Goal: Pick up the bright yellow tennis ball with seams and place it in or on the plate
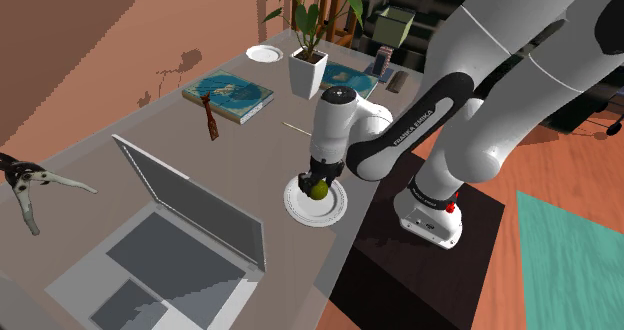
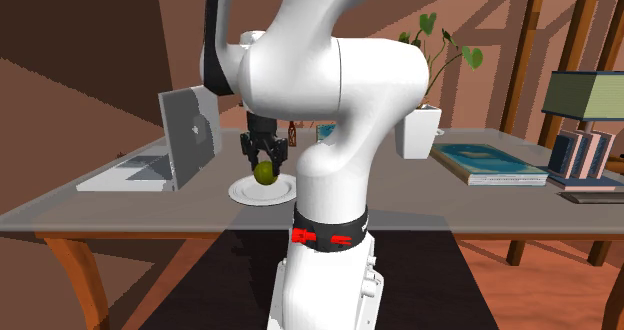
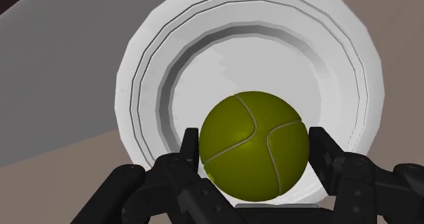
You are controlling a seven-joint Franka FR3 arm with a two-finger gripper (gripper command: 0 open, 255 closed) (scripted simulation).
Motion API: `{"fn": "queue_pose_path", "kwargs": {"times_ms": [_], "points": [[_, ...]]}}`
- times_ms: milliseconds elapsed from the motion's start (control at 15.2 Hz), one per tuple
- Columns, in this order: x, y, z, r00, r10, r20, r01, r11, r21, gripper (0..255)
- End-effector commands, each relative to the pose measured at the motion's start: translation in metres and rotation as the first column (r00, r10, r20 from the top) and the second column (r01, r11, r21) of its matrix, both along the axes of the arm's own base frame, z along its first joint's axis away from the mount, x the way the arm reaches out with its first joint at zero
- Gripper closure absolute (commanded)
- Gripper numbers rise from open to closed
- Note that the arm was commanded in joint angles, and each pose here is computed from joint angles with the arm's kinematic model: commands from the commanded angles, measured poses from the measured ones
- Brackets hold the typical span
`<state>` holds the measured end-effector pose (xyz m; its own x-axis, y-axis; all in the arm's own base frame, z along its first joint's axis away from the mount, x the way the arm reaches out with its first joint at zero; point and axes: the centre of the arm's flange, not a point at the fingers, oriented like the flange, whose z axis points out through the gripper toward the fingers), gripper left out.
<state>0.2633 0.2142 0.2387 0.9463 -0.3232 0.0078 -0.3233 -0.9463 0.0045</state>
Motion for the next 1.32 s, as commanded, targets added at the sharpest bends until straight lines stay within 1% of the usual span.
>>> {"fn": "queue_pose_path", "kwargs": {"times_ms": [0, 528, 594, 924, 1188, 1254], "points": [[-0.001, 0.001, -0.010, 1.000, 0.000, 0.001, 0.000, 1.000, 0.001, 255], [-0.001, 0.001, -0.010, 1.000, 0.000, 0.001, 0.000, 1.000, 0.001, 255], [-0.001, 0.001, -0.010, 1.000, 0.000, 0.001, 0.000, 1.000, 0.001, 0], [-0.001, 0.001, -0.010, 1.000, 0.000, 0.001, 0.000, 1.000, 0.001, 0], [-0.002, 0.001, 0.040, 1.000, 0.000, 0.001, 0.000, 1.000, 0.001, 0], [-0.002, 0.001, 0.040, 1.000, 0.000, 0.001, 0.000, 1.000, 0.001, 0]]}}
